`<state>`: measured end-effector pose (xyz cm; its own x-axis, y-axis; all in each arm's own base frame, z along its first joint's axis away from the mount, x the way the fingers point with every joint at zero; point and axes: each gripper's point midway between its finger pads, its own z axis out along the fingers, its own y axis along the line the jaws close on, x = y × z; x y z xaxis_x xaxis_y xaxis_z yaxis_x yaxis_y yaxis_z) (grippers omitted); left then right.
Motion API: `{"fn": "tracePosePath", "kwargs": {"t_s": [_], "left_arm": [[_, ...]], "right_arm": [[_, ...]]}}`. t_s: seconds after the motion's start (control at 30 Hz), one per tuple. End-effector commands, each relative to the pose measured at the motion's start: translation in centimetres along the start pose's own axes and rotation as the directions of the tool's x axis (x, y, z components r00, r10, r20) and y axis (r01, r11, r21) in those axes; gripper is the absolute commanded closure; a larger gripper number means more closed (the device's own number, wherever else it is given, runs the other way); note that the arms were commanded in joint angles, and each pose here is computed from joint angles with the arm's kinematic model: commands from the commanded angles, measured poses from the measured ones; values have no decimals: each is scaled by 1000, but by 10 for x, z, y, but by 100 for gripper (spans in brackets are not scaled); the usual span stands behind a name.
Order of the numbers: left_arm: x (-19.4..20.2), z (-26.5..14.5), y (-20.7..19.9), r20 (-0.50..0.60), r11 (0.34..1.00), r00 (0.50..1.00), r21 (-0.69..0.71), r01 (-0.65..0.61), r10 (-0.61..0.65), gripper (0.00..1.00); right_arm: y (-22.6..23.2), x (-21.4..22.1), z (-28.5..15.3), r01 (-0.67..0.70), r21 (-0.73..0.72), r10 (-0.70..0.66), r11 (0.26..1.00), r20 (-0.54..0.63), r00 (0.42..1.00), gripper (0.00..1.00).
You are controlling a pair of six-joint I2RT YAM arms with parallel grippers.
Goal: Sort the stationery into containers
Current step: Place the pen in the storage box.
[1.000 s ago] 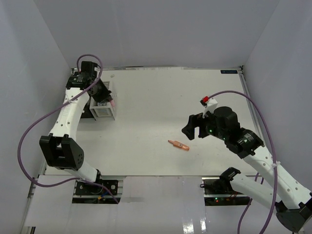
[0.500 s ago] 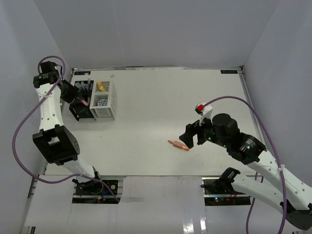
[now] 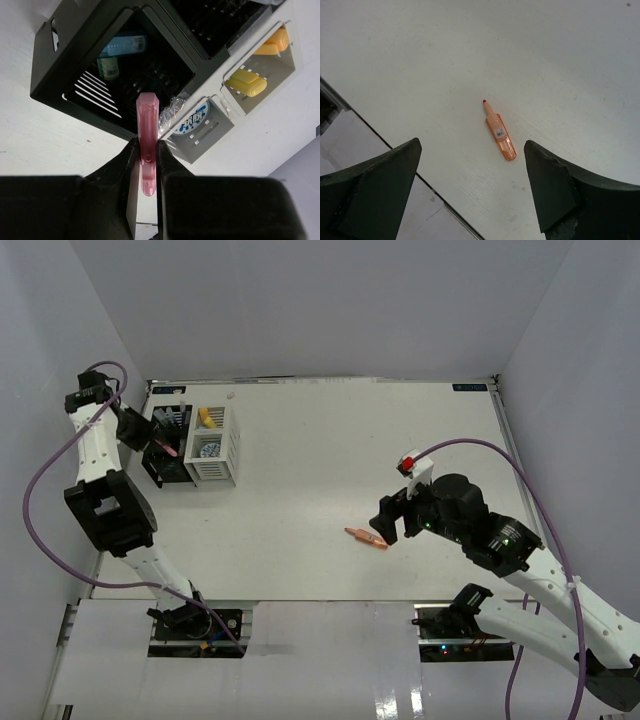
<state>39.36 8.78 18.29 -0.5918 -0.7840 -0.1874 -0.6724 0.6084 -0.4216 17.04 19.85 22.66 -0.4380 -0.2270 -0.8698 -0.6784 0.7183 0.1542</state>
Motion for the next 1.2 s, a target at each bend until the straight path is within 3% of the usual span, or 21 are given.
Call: {"fn": "tracePosePath", "kwargs": {"t_s": [0.0, 0.2, 0.37, 0.6, 0.77, 0.87, 1.0, 1.03, 1.17], "left_arm": [[-10, -5, -8, 14, 999, 1000, 54, -6, 5, 75], [-19, 11, -2, -15, 998, 999, 62, 30, -29, 69], [-29, 11, -4, 5, 998, 999, 56, 32, -32, 50], [-40, 4, -10, 34, 996, 998, 77, 44, -46, 37], [-38, -48, -42, 133, 979, 991, 203, -24, -3, 27], [-17, -87, -67, 218, 959, 974, 256, -118, 62, 15], [44, -111, -97, 267, 916, 948, 308, -256, 175, 12], [58, -100, -92, 255, 912, 948, 313, -266, 189, 12], [115, -121, -82, 282, 857, 934, 403, -321, 217, 12]], "right_arm": [[-2, -2, 4, 26, 11, -27, 1000, 12, 1000, 10], [-3, 0, 5, 38, 11, -38, 999, 6, 999, 10], [-4, 0, 6, 40, 14, -40, 999, 3, 999, 10], [-4, 2, 7, 42, 15, -42, 999, 0, 999, 10], [-10, 3, 7, 42, 49, -42, 998, -2, 999, 10], [-14, 10, 10, 33, 70, -32, 997, -20, 999, 10], [-26, 26, 16, 30, 129, -19, 991, -86, 996, 10], [-28, 35, 18, 21, 139, -3, 990, -126, 992, 10], [-22, 66, 30, -43, 116, 69, 992, -227, 971, 7]]}}
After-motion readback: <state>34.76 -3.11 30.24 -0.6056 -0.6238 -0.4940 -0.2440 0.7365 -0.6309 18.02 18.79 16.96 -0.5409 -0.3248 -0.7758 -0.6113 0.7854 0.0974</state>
